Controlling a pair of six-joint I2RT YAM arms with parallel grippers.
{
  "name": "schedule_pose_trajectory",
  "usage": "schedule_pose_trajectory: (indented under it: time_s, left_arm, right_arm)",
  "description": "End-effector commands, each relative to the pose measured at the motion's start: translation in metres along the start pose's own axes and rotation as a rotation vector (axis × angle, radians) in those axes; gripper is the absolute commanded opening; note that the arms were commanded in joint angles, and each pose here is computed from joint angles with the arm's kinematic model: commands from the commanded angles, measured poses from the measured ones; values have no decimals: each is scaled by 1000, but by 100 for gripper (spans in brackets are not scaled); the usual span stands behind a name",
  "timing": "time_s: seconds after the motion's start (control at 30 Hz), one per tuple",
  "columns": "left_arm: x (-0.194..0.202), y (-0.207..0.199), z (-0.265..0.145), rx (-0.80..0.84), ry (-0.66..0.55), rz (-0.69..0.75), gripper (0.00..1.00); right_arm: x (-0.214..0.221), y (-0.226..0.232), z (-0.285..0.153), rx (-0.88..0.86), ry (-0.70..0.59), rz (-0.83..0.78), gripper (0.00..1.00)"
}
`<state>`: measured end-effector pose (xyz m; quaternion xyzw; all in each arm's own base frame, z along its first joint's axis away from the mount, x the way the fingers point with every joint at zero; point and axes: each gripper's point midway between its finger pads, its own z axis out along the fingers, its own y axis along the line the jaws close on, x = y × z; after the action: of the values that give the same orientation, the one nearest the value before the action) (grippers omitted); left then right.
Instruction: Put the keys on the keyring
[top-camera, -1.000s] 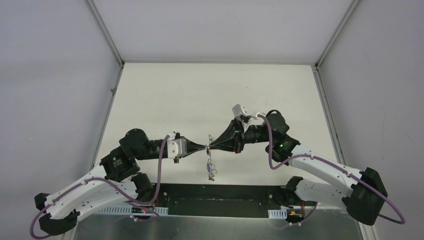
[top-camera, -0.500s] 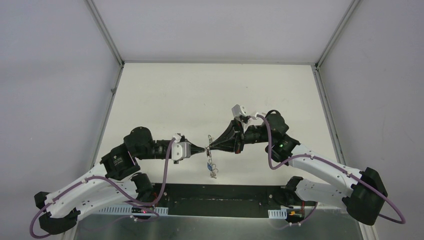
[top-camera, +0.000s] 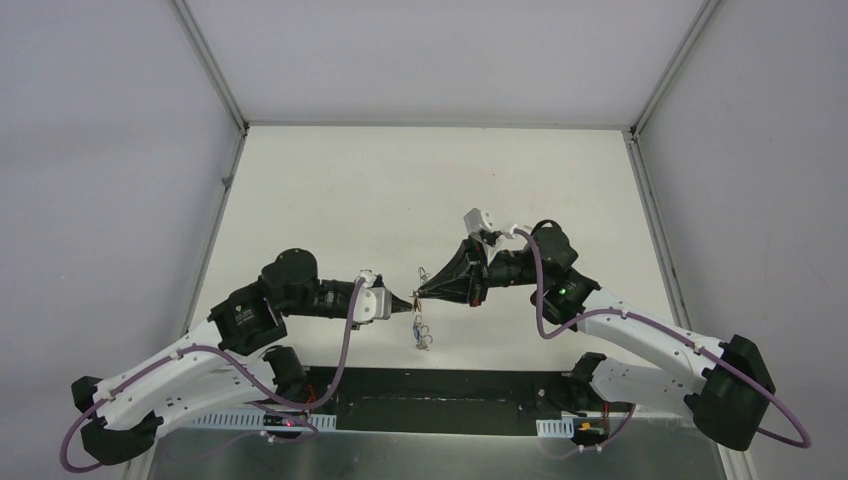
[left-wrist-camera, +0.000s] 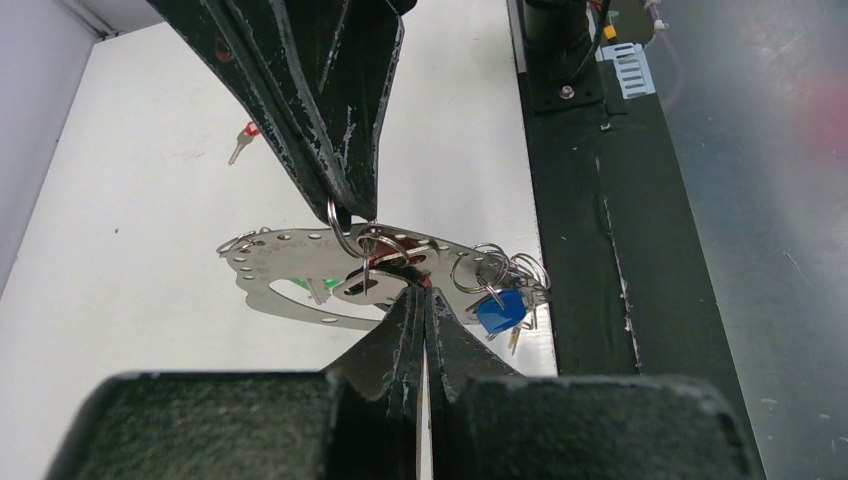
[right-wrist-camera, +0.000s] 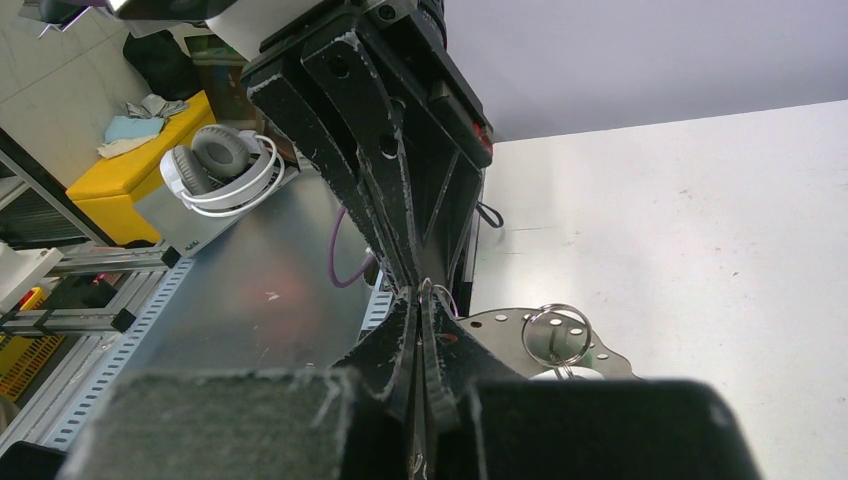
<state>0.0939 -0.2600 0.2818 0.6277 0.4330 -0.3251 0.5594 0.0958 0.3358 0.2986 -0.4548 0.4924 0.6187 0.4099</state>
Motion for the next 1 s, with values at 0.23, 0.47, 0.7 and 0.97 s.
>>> schedule_pose_trajectory:
  time_s: [0.23, 0.47, 0.7, 0.97]
  left_arm:
    - [-36, 18, -17, -98, -70, 14, 25]
    - [-34, 26, -21, -169, -65, -88, 41]
    - [-43, 33, -7, -172, -103, -209, 40]
    - [-49, 28, 9, -103, -122, -279, 36]
  right_arm:
    - [-26, 9, -2, -13, -75, -98, 0]
    - [-25, 9, -1, -13, -74, -96, 0]
    - [-25, 9, -2, -9, -76, -91, 0]
    - [-24, 8, -2, -5, -75, -89, 0]
